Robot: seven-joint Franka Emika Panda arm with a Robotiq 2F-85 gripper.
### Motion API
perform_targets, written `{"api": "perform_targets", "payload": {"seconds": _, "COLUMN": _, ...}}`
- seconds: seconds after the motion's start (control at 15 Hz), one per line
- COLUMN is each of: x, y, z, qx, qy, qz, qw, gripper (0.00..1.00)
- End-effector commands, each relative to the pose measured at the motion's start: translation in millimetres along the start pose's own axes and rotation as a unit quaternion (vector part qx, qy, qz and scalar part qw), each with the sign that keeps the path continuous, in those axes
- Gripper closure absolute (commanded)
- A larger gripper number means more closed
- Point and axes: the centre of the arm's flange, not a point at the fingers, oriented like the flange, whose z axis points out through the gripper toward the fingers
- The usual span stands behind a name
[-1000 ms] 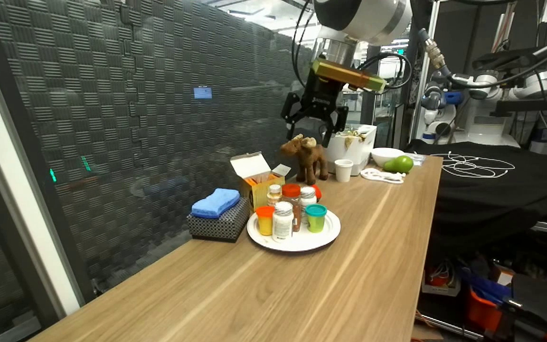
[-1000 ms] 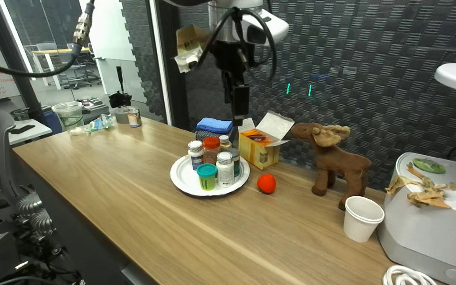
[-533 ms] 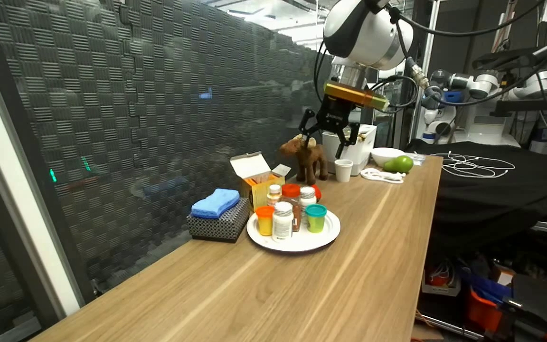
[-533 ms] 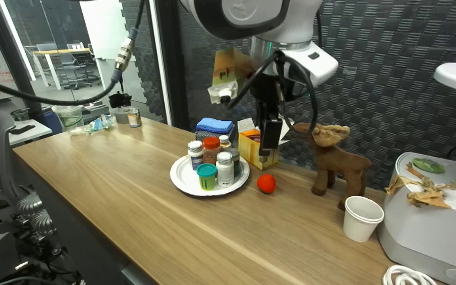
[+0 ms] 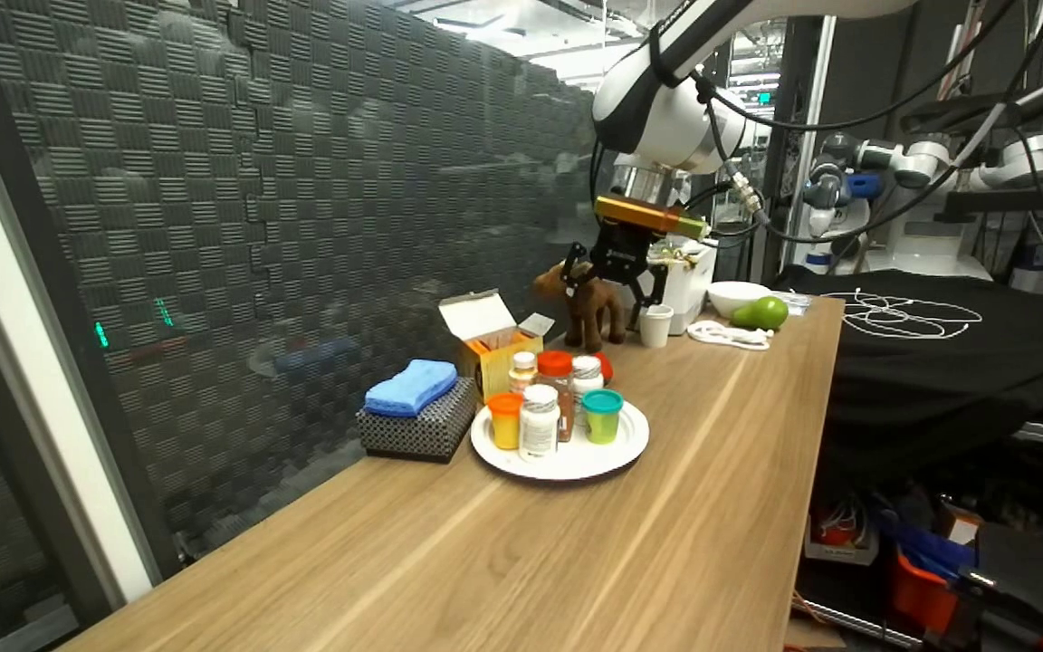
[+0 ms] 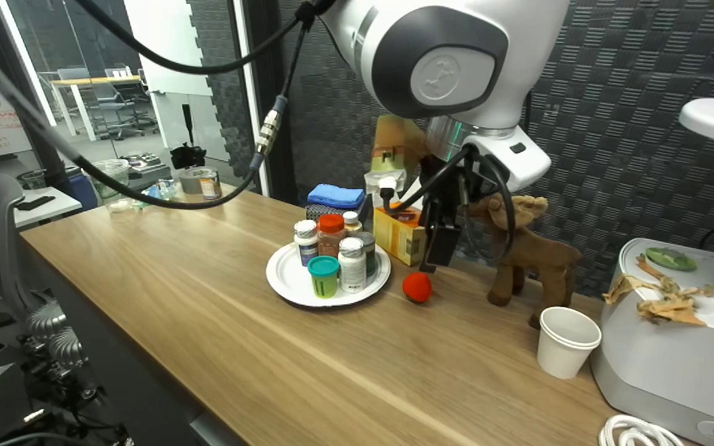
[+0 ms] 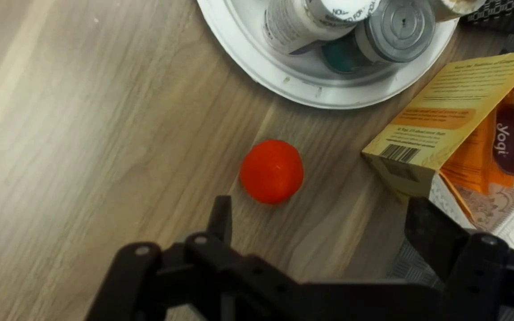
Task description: Put all the containers on the white plate
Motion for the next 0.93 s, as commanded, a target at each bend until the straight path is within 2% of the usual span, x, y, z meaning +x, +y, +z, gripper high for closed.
{"api": "perform_targets", "payload": {"seconds": 0.0, "x": 19.3, "y": -16.2, "z": 11.7, "qx": -0.025, "qy": -0.012, "qz": 0.013, "qw": 0.9995, "gripper": 0.0}}
{"api": "perform_targets", "payload": {"seconds": 0.73, "x": 22.6, "y": -18.3, "z": 65.0, "qx": -0.059, "qy": -0.043, "qz": 0.02, "qw": 0.9971, "gripper": 0.0}}
{"api": "perform_targets", "payload": {"seconds": 0.87, "x": 22.8, "y": -22.1, "z": 73.1, "qx": -0.063, "qy": -0.046, "qz": 0.014, "qw": 0.9969, "gripper": 0.21}}
